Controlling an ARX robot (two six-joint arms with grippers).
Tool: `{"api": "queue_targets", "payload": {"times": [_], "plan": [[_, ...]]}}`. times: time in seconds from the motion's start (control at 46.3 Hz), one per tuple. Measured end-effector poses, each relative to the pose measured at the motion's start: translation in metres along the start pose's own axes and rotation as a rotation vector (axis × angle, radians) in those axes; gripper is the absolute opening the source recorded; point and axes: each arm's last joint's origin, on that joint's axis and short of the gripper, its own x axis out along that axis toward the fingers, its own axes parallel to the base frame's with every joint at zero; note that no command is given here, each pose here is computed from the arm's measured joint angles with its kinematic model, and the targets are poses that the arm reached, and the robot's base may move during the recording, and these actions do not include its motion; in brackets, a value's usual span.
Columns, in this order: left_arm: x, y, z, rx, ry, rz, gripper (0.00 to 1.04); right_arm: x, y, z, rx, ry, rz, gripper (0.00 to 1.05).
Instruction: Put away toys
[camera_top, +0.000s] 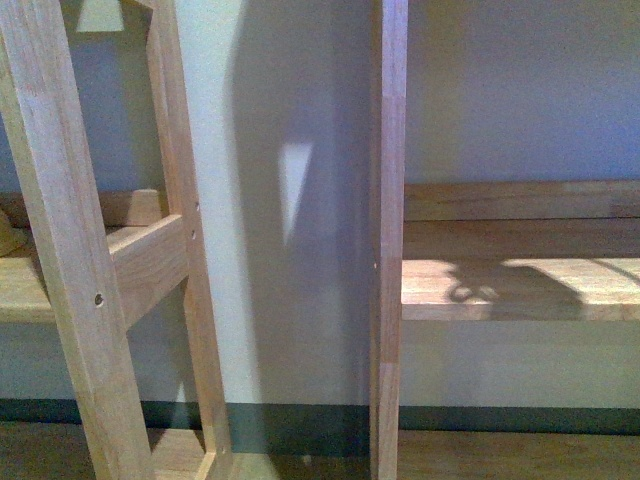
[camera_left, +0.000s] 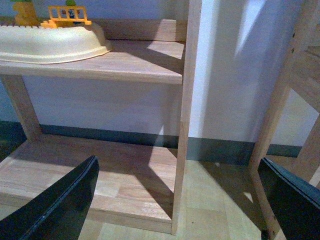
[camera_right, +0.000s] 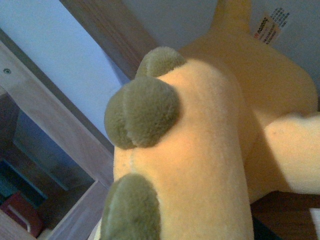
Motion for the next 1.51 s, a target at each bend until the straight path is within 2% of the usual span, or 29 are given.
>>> {"api": "queue_targets", "payload": {"times": [0.108,0.453,0.906,1.144,1.359,1.51], "plan": [[0.0,0.0,0.0,0.0,0.0,0.0,0.99,-0.001,-0.002,0.002,-0.003,-0.007,-0.002,0.45],[0.0,0.0,0.0,0.0,0.0,0.0,0.99,-0.009,0.0,0.012,-0.015,-0.041,-0.015,1.05],[0.0,0.0,0.0,0.0,0.0,0.0,0.99,-0.048,0.037,0.036,-0.087,-0.128,0.009,1.04],[0.0,0.0,0.0,0.0,0.0,0.0,0.99,-0.071,0.046,0.037,-0.159,-0.203,-0.049,1.04],[0.0,0.0,0.0,0.0,0.0,0.0,0.99,-0.118,0.058,0.027,-0.368,-0.278,-0.186,1.04],[0.0,0.0,0.0,0.0,0.0,0.0,0.99,-0.154,0.067,0.007,-0.512,-0.281,-0.209,1.04]]}}
